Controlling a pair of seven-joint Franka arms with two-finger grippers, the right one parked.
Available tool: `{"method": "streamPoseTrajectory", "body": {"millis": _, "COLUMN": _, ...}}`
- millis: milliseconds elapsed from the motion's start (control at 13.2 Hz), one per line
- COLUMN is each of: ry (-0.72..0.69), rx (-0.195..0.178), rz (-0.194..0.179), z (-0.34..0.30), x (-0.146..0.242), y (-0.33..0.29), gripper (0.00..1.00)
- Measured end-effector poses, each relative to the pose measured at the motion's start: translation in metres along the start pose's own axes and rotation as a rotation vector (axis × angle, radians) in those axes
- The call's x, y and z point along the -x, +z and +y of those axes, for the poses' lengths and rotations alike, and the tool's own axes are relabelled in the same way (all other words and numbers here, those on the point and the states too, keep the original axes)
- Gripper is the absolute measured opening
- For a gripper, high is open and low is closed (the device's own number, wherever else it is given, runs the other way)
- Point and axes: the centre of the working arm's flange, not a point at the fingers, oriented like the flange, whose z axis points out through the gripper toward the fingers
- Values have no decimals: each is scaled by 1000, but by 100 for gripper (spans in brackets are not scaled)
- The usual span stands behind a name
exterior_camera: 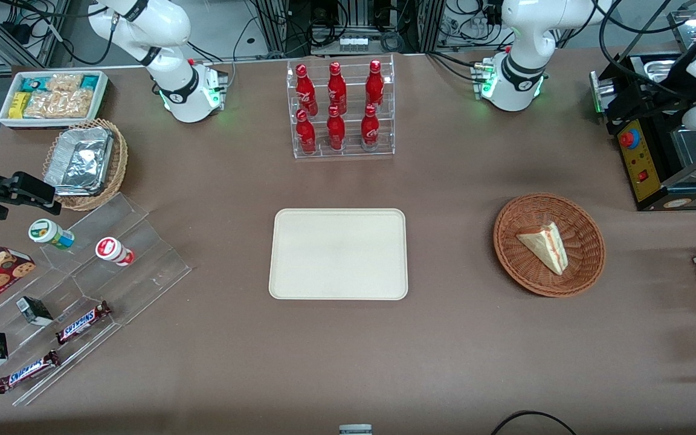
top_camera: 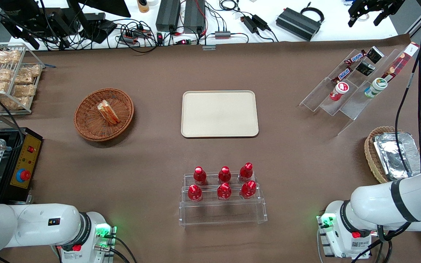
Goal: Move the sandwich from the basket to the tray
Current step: 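Move the open left gripper toward the sandwich in the wicker basket, then lower the left gripper over the wrapped sandwich in the basket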
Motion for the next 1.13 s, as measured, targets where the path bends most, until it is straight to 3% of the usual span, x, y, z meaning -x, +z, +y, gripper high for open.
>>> {"method": "streamPoseTrajectory", "body": {"millis": 226, "ry": -3, "rx": -27, "rz": -4, "z": -3, "x": -3, "y": 3, "gripper": 100}}
{"method": "streamPoseTrajectory", "body": {"millis": 377, "ry": -36, "rx": -40, "rz": -32, "z": -15, "x": -15, "y": 19, "gripper": 100}}
{"method": "streamPoseTrajectory", "body": {"millis": 679, "ry": -255, "rx": -62, "rz": -87, "z": -50, "x": -54, "y": 77, "gripper": 100}}
{"method": "streamPoseTrajectory", "body": {"millis": 1132, "ry": -632, "rx": -61, "rz": -30, "z": -65, "x": -72, "y": 187, "gripper": 100}}
